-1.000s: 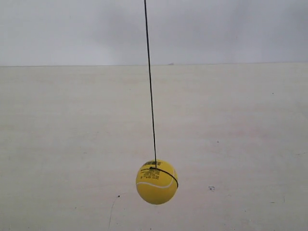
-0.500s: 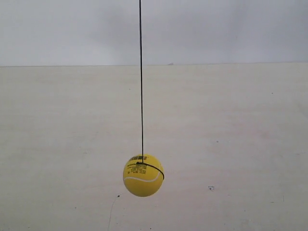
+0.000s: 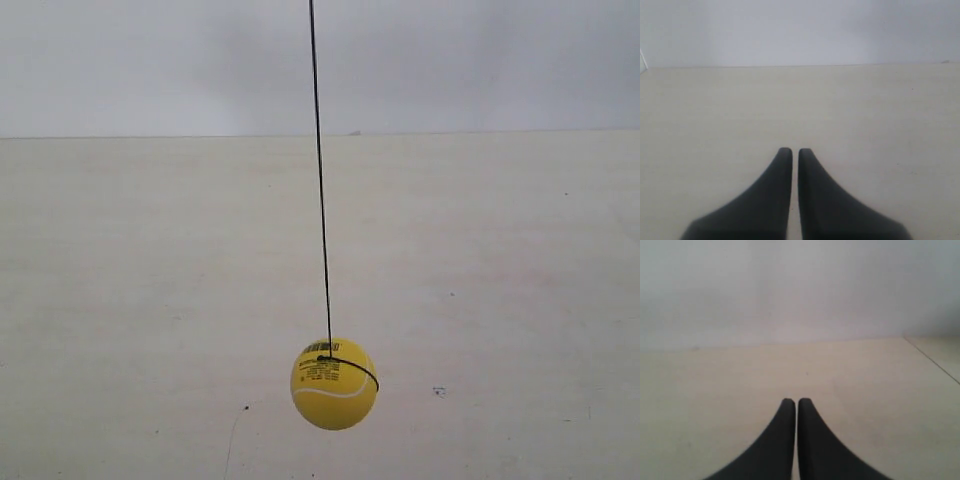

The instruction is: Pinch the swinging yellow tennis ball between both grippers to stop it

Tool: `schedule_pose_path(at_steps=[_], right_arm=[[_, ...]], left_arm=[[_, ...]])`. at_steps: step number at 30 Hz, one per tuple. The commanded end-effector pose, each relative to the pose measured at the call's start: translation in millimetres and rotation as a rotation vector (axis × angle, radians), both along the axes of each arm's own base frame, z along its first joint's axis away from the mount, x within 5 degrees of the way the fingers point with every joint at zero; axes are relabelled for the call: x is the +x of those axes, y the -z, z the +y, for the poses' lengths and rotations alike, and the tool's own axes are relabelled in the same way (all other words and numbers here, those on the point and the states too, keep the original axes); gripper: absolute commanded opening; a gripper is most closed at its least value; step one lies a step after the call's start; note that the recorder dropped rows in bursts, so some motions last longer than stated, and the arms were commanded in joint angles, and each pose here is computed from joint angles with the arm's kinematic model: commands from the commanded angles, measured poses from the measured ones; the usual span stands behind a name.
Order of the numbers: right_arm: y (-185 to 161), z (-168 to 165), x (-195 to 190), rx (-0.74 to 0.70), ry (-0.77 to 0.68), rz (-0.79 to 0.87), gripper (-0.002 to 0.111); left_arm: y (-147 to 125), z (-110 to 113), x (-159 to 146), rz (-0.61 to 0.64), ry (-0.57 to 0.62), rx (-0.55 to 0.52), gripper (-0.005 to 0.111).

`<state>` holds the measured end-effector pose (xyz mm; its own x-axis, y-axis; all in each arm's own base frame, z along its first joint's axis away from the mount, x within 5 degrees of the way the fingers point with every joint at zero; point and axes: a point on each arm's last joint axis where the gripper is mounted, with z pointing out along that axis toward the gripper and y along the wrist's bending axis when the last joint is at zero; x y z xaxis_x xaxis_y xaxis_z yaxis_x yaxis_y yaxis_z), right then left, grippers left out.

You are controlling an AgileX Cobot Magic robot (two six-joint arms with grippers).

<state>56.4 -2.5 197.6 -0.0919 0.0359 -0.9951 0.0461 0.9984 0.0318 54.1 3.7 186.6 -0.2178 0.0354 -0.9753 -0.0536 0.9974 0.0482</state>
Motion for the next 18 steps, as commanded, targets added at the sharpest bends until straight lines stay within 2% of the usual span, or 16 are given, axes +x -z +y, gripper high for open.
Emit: schedule_pose_path(at_steps=[1, 12, 18], right_arm=[[11.1, -1.0, -2.0, -0.113, -0.003, 0.12, 0.0], [13.1, -1.1, -2.4, -0.113, -0.003, 0.142, 0.0], [13.2, -1.1, -2.5, -0.064, 0.005, 0.142, 0.0]], left_arm=[[0.9, 0.2, 0.1, 0.0, -0.002, 0.003, 0.005], [0.9, 0.2, 0.1, 0.0, -0.002, 0.003, 0.005], [0.9, 0.2, 0.1, 0.0, -0.002, 0.003, 0.005]])
